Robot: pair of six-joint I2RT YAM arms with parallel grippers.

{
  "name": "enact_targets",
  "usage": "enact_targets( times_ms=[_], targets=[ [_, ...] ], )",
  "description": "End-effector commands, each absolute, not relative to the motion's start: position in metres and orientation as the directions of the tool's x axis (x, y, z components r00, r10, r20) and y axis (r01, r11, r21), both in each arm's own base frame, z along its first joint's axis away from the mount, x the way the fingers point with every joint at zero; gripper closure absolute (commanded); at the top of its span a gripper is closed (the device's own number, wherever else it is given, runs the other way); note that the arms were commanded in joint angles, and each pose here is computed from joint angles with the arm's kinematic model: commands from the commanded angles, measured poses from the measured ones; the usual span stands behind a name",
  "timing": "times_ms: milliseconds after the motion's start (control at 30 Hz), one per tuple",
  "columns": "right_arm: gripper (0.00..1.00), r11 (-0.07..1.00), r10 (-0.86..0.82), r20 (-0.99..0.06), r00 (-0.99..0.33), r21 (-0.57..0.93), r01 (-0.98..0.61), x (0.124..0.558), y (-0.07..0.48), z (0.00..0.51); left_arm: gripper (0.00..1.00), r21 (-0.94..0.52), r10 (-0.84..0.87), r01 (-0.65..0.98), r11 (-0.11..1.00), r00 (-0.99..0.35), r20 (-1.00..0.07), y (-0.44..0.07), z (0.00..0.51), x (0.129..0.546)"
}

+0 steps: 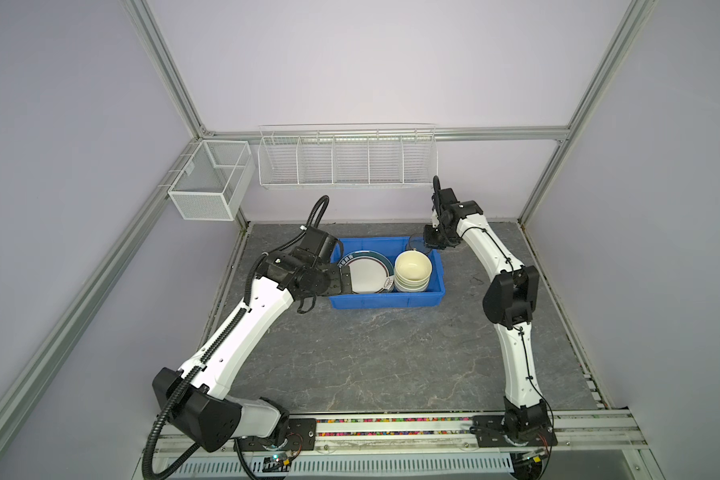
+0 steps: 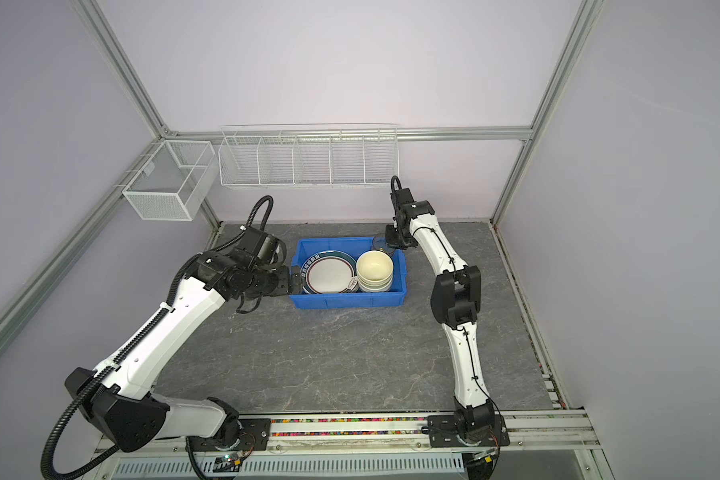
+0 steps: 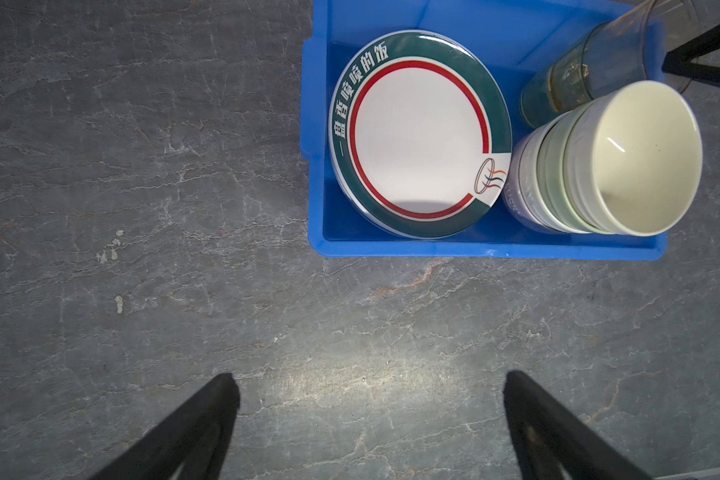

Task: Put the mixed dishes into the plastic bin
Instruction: 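Carry the amber cup over the bin and lower it beside the green cup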

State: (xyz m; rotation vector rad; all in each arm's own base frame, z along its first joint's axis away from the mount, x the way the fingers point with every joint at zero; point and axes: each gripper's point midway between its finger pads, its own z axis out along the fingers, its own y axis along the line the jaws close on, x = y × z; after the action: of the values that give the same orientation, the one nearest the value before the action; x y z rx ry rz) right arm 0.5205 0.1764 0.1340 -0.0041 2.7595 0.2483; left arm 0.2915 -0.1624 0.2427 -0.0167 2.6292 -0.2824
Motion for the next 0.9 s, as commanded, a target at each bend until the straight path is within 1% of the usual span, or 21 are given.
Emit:
enact_targets(
  times_ms=[0, 167, 300, 467, 567, 800, 867],
  targets=[
    [0.94, 0.986, 0.023, -0.37, -0.929, 0.164, -0.041, 0.524, 0.183, 0.13, 0.01, -0.19, -0.06, 0.032, 0.981, -0.887, -0.458, -0.16, 0.235, 0.292],
    [0.94, 0.988, 0.013, -0.369, -0.929, 0.148, -0.045, 0.524, 0.185, 0.125, 0.01, -0.189, -0.062, 0.028, 0.982, -0.888, -0.456, -0.159, 0.234, 0.291],
    [0.91, 0.988, 0.006, -0.372, -0.928, 0.143, -0.05, 0.524, 0.188, 0.124, 0.01, -0.188, -0.061, 0.03, 0.982, -0.887, -0.458, -0.158, 0.235, 0.29],
    [0.82, 0.987, 0.008, -0.387, -0.922, 0.153, -0.056, 0.525, 0.191, 0.131, 0.01, -0.184, -0.063, 0.025, 0.983, -0.888, -0.456, -0.156, 0.234, 0.29],
    [0.8, 0.986, 0.012, -0.404, -0.915, 0.16, -0.057, 0.526, 0.191, 0.139, 0.01, -0.184, -0.063, 0.025, 0.983, -0.888, -0.456, -0.155, 0.234, 0.289],
    [0.68, 0.978, 0.017, -0.456, -0.89, 0.194, -0.08, 0.527, 0.195, 0.167, 0.01, -0.188, -0.067, 0.024, 0.982, -0.884, -0.462, -0.153, 0.237, 0.287],
    [0.66, 0.976, 0.024, -0.476, -0.879, 0.202, -0.083, 0.526, 0.195, 0.179, 0.01, -0.188, -0.07, 0.021, 0.982, -0.883, -0.464, -0.152, 0.238, 0.287]
  ],
)
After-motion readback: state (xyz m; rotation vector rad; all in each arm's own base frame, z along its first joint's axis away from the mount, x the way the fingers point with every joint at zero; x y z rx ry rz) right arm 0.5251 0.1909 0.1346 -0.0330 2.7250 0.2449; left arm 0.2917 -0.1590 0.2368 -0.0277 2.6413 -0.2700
